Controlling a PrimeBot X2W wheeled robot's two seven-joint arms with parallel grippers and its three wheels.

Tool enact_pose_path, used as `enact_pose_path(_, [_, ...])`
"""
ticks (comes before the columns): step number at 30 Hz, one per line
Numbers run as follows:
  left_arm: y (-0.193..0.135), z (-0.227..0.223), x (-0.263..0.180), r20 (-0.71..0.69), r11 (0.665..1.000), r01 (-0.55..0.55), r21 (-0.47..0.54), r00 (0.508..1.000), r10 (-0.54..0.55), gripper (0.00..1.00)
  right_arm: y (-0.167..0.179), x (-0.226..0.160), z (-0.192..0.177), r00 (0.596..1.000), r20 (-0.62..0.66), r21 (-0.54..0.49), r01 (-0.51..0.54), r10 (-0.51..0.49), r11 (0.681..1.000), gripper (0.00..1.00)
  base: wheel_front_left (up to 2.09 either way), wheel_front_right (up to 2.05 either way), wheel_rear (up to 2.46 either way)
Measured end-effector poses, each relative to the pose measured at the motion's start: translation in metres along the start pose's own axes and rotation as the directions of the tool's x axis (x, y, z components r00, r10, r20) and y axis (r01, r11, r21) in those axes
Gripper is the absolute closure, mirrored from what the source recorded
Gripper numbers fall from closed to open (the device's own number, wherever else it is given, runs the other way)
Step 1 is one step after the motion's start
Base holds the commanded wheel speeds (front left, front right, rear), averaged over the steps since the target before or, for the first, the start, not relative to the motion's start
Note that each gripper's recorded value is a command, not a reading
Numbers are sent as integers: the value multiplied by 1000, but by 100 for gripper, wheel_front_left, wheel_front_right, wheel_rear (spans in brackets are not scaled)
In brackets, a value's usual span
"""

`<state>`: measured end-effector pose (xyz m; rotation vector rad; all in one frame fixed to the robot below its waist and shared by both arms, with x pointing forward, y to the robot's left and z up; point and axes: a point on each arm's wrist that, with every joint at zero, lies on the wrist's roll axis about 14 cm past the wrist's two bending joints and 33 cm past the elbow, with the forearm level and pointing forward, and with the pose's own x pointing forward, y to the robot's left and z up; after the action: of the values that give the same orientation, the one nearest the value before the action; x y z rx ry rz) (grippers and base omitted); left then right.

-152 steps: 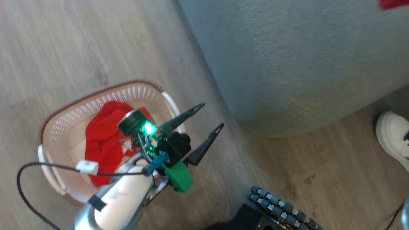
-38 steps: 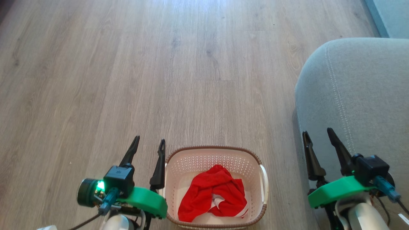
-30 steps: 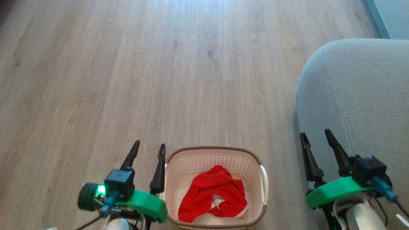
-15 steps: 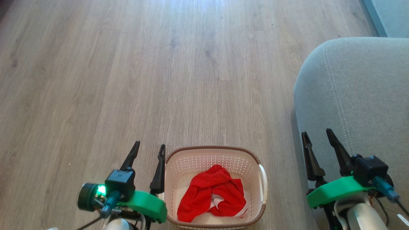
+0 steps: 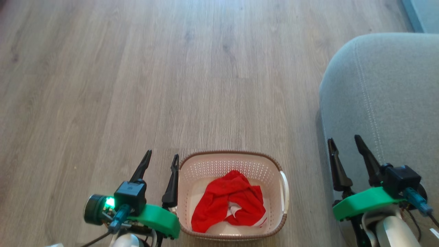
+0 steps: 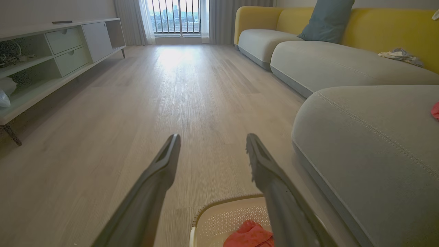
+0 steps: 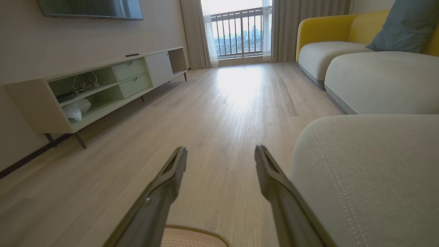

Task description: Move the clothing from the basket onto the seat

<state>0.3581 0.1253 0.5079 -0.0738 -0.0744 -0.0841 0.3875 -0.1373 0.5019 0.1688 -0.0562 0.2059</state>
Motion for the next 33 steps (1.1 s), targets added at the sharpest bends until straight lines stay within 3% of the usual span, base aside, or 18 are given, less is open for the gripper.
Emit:
enact_pose_path(9, [-14, -32, 27, -87, 997, 71, 18, 994, -69, 0, -32, 18, -15, 997, -35, -36, 74, -76, 997, 0, 0, 0, 0])
enact_pose_path(16, [-34, -100, 58, -256, 984, 176, 29, 953, -163, 0, -49, 57, -27, 996, -35, -75, 84, -87, 994, 0, 0, 0, 0])
enact_pose_path(23, [-60, -186, 85, -438, 941, 338, 25, 850, -294, 0, -73, 87, -49, 992, -46, -97, 110, -115, 989, 0, 0, 0, 0])
enact_pose_path(33, [-84, -300, 86, -631, 876, 482, -26, 672, -389, 0, -104, 94, -100, 978, -133, -152, 142, -163, 978, 0, 0, 0, 0])
